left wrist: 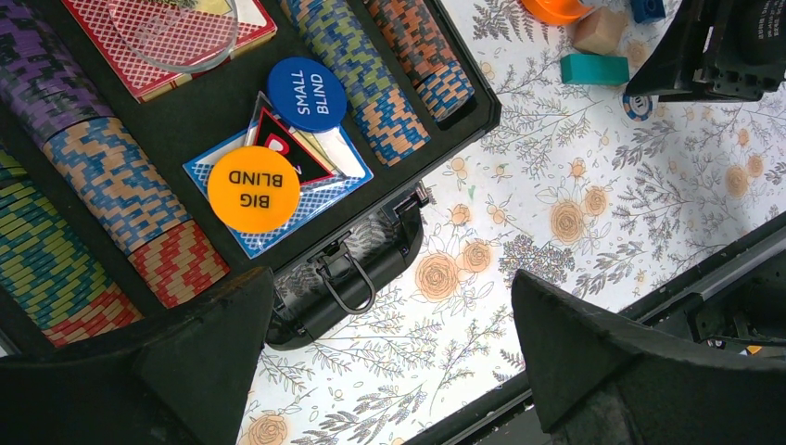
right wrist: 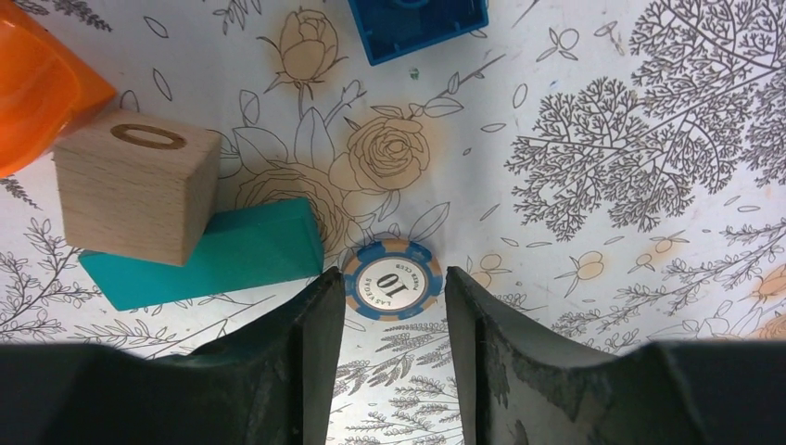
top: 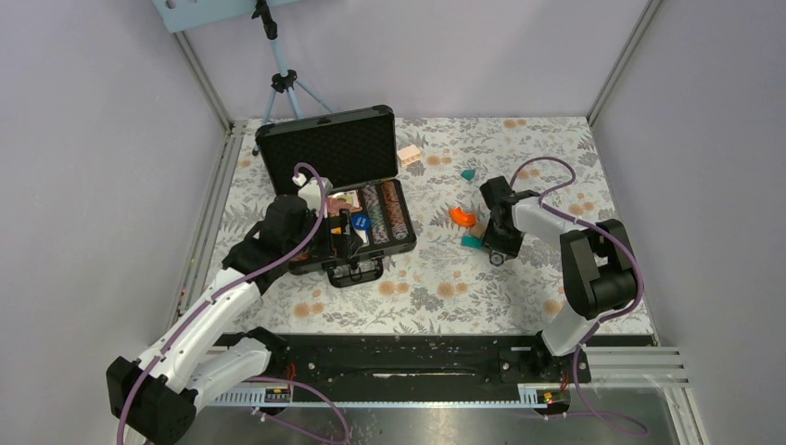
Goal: Pack up texas hold em set
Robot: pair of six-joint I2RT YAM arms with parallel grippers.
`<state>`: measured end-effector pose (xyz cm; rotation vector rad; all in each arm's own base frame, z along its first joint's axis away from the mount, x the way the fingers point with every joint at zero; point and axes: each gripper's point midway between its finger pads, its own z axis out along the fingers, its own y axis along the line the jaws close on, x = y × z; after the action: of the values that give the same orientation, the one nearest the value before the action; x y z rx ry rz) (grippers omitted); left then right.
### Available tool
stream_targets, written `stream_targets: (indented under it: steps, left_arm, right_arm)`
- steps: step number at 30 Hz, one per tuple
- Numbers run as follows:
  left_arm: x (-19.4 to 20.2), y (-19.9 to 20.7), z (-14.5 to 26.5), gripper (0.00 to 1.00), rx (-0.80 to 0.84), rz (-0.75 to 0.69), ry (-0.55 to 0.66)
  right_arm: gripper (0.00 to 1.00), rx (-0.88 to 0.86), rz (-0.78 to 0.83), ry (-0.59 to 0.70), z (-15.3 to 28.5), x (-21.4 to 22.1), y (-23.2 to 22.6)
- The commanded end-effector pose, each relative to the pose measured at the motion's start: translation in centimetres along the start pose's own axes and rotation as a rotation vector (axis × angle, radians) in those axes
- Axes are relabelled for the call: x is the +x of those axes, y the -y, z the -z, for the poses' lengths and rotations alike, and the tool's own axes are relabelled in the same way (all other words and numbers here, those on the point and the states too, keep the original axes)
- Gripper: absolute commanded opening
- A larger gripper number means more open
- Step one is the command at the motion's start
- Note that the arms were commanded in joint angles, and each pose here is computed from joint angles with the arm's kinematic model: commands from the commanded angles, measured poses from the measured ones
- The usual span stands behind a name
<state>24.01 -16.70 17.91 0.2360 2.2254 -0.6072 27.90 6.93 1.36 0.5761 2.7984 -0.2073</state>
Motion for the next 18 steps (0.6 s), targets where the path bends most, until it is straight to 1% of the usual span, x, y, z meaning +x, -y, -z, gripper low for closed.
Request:
stream_targets:
  steps: [1,12,18]
  left_arm:
    - [-1.5,0.5,0.2,0.99,0.02,-0.014,0.042]
    - [-1.4,0.5,0.2,0.99,0.02,-0.012,0.037]
    - [-1.2,0.6,0.0,0.99,0.025,-0.01,0.029]
  right_arm:
    - [0.5,-0.029,0.023,0.037,0.3,-0.8,-0.2]
    - [0.5,-0.087,0.055,0.062,0.3,-1.2,-1.0]
    - [0.52,-0.139,0.083,0.115,0.3,-1.7,-1.6]
